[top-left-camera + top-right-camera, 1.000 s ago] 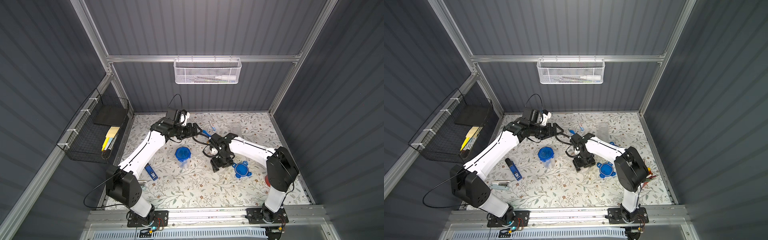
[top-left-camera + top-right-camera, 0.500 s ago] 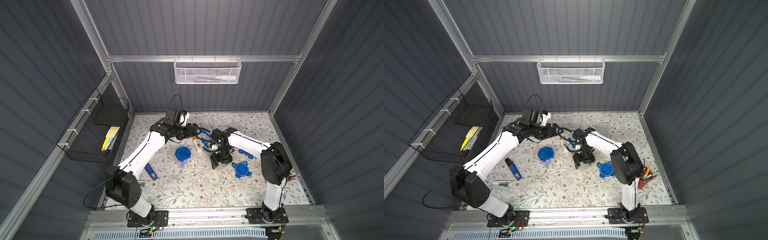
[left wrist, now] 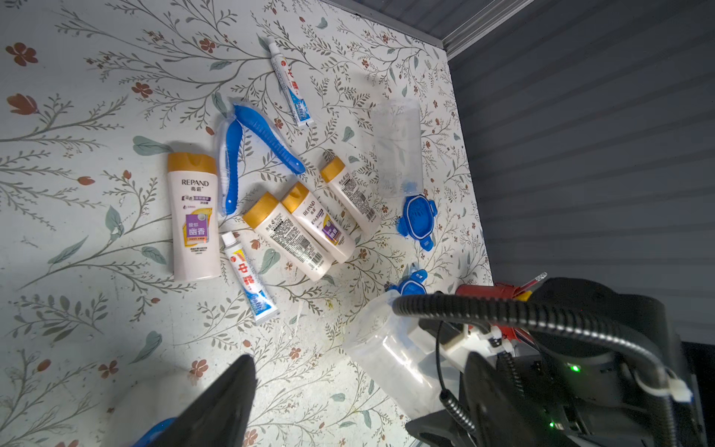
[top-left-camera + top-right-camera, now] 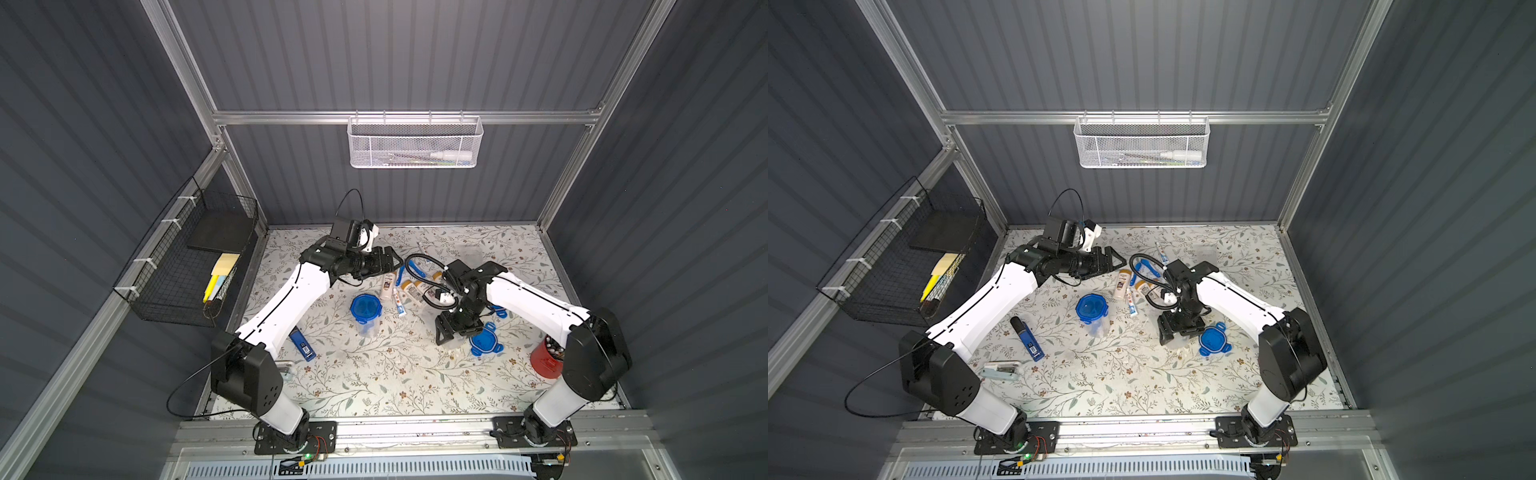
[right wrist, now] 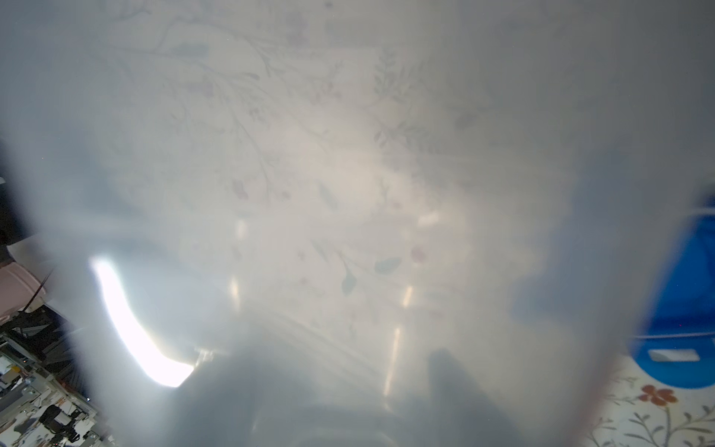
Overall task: Take out toiletry kits
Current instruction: 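Pour the toiletry kits out of the container, then place the container at the center of the board.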
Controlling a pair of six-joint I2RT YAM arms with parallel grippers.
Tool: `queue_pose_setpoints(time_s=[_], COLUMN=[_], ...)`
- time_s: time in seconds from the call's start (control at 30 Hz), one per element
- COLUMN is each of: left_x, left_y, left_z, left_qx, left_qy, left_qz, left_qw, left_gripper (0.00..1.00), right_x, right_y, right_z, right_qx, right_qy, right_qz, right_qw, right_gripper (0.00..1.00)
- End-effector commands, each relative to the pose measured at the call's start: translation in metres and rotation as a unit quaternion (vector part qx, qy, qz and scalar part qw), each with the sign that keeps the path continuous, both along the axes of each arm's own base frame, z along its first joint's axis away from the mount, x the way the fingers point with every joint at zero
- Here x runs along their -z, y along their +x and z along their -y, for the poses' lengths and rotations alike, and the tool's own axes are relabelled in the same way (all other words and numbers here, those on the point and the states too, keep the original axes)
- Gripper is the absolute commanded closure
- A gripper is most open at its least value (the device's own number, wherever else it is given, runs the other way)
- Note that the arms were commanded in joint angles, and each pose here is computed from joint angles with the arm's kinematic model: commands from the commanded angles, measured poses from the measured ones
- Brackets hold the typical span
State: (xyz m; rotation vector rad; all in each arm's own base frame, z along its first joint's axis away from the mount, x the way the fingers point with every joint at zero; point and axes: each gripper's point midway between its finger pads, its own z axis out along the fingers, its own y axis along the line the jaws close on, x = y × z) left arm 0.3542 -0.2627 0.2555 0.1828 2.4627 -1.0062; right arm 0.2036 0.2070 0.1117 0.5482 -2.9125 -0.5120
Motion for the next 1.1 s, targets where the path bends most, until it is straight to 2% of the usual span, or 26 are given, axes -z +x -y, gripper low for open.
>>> queue_pose_setpoints(time_s=[0.0,0.1,0.17,0.23,0.37,0.5,0.77,0.93,1.07], left_x=[-0.006,-0.011,-0.014,-0.015,-0.014,-0.015,-0.017,-0.018,-0.017], left_y=[-0.005,-0.004,-0.005,-0.004,-0.004,-0.005,-0.004,-0.003,-0.003], left_z=[-0.002,-0.004,-0.006,-0.007,-0.005,-0.004,-0.007,-0.007,-0.01], left_qx=[0.007,0.002,-0.001,-0.003,0.0,0.003,0.005,0.004,-0.002], left_qy=[0.0,0.001,0.002,0.001,-0.003,-0.005,0.005,0.006,0.012], left_qz=[0.007,0.015,0.02,0.022,0.02,0.021,0.031,0.035,0.036], left_qw=[1.0,1.0,1.0,1.0,1.0,1.0,0.999,0.999,0.999], left_gripper=[0.14,0.14,0.14,0.14,0.14,0.14,0.13,0.12,0.12], right_x=[-0.008,-0.018,-0.027,-0.039,-0.058,-0.057,-0.037,-0.026,-0.003], right_y=[0.0,0.016,0.039,0.067,0.123,0.164,0.243,0.279,0.296], right_z=[0.003,0.016,0.033,0.054,0.105,0.144,0.198,0.218,0.23], right_qx=[0.015,0.042,0.069,0.103,0.178,0.233,0.277,0.277,0.278], right_qy=[0.015,0.014,-0.002,-0.026,-0.099,-0.15,-0.222,-0.249,-0.265], right_qz=[0.011,0.056,0.11,0.17,0.269,0.296,0.308,0.317,0.297], right_qw=[1.0,0.997,0.992,0.98,0.941,0.914,0.883,0.872,0.874], right_gripper=[0.36,0.36,0.36,0.35,0.34,0.33,0.33,0.31,0.29])
